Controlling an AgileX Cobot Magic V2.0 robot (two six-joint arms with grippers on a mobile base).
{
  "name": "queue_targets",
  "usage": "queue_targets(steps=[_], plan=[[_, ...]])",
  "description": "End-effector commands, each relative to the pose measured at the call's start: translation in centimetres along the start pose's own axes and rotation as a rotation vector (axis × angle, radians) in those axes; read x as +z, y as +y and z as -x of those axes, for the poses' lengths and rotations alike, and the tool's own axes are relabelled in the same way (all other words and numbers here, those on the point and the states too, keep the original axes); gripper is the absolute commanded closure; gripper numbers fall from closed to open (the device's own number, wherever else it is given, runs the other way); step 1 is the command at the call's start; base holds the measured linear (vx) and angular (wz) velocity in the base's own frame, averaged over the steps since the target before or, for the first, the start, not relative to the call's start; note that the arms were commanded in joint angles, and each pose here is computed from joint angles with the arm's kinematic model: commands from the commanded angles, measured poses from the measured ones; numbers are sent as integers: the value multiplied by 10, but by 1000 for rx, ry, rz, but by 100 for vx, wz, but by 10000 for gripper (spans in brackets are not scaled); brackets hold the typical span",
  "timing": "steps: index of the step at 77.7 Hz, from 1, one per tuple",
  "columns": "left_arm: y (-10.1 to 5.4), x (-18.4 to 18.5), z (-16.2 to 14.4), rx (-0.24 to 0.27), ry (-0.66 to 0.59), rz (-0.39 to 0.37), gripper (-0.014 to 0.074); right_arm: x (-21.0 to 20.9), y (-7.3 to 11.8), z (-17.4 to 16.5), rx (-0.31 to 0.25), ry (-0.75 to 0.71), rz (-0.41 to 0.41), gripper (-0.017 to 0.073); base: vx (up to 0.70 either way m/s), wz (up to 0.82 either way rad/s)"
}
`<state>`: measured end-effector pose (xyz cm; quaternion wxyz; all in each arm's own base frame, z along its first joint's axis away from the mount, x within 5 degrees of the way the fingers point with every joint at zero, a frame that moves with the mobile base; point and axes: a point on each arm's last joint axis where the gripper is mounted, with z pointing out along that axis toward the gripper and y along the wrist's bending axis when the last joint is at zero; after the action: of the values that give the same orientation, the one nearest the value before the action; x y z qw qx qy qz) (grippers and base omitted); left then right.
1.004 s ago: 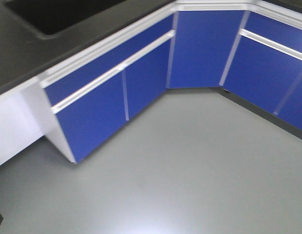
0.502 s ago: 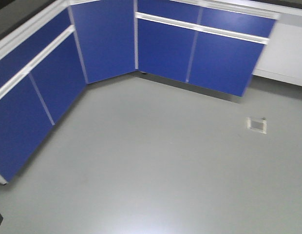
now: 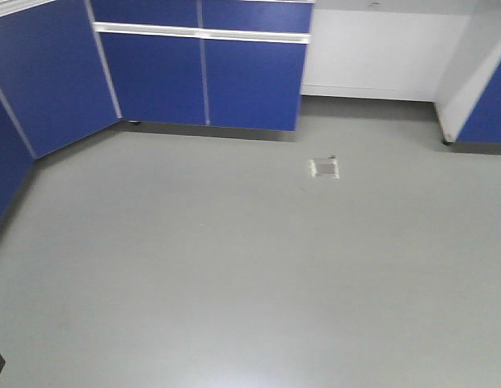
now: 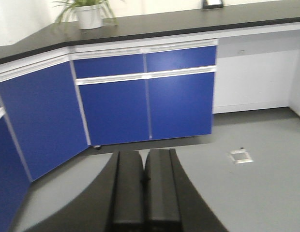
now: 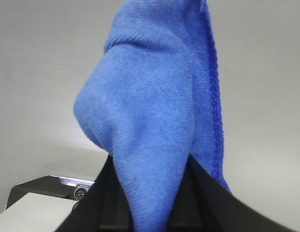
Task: Wipe right workspace with blue cloth
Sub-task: 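Drive the base away from the sink counter holding the cloth, then drive the base to the counter with the wall outlet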
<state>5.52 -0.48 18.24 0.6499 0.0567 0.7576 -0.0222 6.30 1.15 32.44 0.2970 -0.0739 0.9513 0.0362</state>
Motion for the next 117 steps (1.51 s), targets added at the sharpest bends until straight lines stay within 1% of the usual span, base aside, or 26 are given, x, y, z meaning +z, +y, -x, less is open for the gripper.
queue_targets(steps=[1,32,67,89,117], plan=[[-1,-3,16,-3,-107,-16,600,-6,0,3,-1,-7,-3,564,-5,-48],[-1,-3,16,-3,-107,-16,600,-6,0,3,-1,-6,-3,564,3,-55],[-1,-3,16,-3,-107,-16,600,-6,0,3,0,-3,2,564,20,-58],[-1,-3,16,-3,-107,-16,600,-6,0,3,0,-3,2,564,30,-27],[-1,-3,16,-3,-107,-16,600,-6,0,3,0,-3,2,564,37,-6]])
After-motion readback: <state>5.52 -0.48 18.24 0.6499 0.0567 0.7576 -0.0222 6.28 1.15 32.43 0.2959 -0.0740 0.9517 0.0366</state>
